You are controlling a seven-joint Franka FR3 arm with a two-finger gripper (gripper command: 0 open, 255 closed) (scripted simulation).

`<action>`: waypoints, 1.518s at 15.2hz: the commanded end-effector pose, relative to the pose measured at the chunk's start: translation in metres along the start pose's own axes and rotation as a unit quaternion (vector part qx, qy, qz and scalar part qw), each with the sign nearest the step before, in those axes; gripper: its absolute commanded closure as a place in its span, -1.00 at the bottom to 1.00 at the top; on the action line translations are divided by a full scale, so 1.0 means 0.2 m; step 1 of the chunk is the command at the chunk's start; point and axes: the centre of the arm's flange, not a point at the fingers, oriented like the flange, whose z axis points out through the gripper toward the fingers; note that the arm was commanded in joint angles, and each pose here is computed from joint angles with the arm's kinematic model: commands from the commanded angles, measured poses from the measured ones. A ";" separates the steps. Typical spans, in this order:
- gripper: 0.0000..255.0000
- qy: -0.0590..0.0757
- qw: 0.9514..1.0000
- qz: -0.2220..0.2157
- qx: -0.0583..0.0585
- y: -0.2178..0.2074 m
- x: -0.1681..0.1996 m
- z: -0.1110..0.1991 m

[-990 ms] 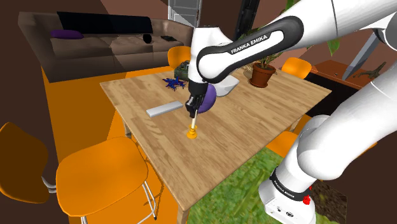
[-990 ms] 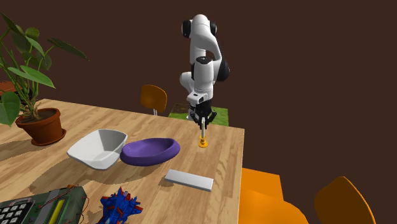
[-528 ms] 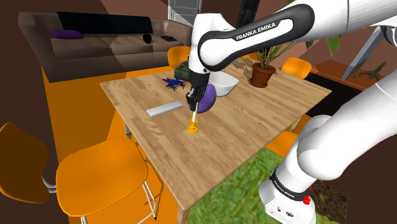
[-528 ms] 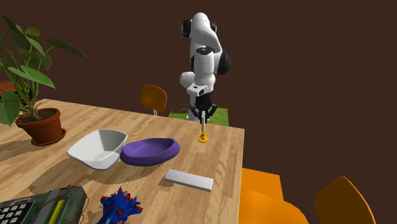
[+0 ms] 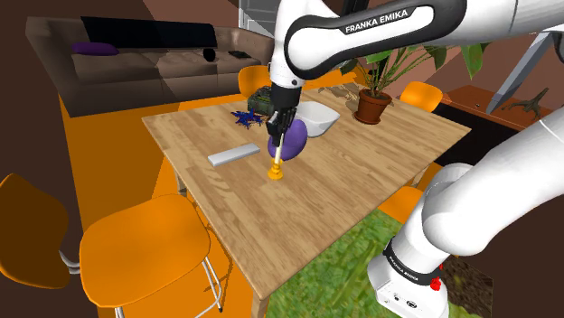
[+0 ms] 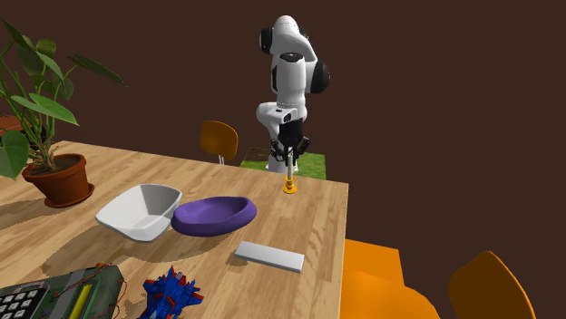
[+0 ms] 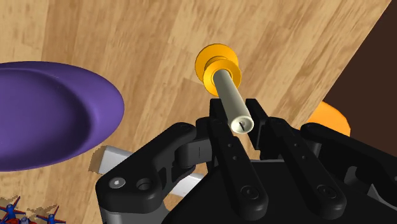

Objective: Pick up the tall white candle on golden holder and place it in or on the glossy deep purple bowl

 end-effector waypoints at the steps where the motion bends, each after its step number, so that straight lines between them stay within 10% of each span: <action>1: 1.00 0.000 1.000 0.000 0.000 0.00 0.00 -0.05; 16: 1.00 0.000 1.000 0.000 0.000 0.00 0.01 -0.44; 23: 1.00 0.000 1.000 0.000 0.000 0.43 0.14 -0.53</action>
